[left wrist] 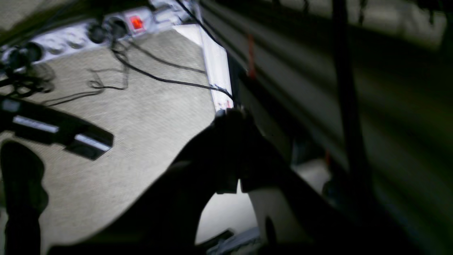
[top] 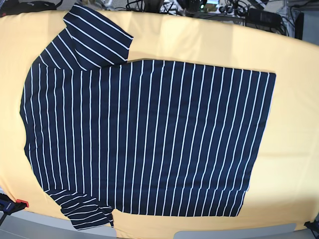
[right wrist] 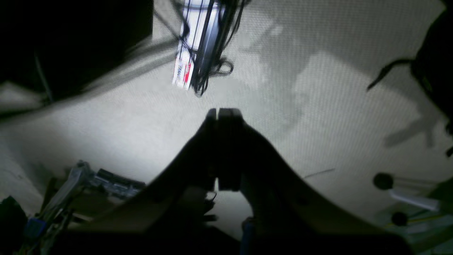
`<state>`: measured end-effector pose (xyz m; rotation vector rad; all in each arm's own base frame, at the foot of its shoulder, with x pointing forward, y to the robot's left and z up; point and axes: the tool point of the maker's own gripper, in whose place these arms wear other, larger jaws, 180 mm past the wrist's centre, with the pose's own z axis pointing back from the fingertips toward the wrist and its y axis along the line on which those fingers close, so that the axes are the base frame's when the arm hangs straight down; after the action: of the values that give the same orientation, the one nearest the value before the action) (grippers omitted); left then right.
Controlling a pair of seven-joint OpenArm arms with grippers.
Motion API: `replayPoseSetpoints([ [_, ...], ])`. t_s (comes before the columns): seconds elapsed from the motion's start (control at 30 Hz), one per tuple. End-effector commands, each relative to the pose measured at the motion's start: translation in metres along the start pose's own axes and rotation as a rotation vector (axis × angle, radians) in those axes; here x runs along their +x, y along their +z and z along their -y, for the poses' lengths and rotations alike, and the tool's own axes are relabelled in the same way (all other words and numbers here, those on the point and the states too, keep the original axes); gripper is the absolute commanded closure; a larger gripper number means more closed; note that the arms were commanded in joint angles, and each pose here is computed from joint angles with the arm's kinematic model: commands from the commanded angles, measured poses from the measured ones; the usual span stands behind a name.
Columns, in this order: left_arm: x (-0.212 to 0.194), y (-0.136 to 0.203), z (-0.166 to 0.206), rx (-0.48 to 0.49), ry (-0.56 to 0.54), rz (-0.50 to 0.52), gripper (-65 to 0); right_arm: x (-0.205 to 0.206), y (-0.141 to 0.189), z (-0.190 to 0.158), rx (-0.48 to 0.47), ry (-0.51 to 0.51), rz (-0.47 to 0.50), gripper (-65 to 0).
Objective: Fold the T-shirt properly
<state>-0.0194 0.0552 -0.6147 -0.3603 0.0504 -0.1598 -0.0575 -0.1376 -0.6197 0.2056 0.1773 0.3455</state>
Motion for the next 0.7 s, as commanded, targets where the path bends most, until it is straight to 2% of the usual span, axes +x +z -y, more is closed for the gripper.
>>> replayPoseSetpoints([
  [0.0, -0.009, 0.004, 0.004, -0.006, -0.027, -0.003, 0.0, -0.007, 0.003, -0.007, 0.016, 0.002, 0.008, 0.0],
  [0.2, -0.063, 0.039, 0.017, -0.037, -0.176, -0.044, 0.0, -0.051, 0.028, -0.033, 0.026, 0.05, 0.013, 0.0],
  [0.33, -0.084, 0.07, 0.017, -0.043, -0.244, -0.046, 0.0, -0.074, 0.055, -0.052, 0.036, 0.089, 0.018, 0.0],
  [0.47, -0.093, 0.109, 0.014, -0.038, -0.321, -0.034, 0.0, -0.088, 0.092, -0.062, 0.022, 0.139, 0.049, 0.0],
  [0.67, -0.073, 0.181, -0.007, 0.041, -0.412, 0.051, 0.0, -0.086, 0.158, -0.059, -0.105, 0.186, 0.126, 0.0],
])
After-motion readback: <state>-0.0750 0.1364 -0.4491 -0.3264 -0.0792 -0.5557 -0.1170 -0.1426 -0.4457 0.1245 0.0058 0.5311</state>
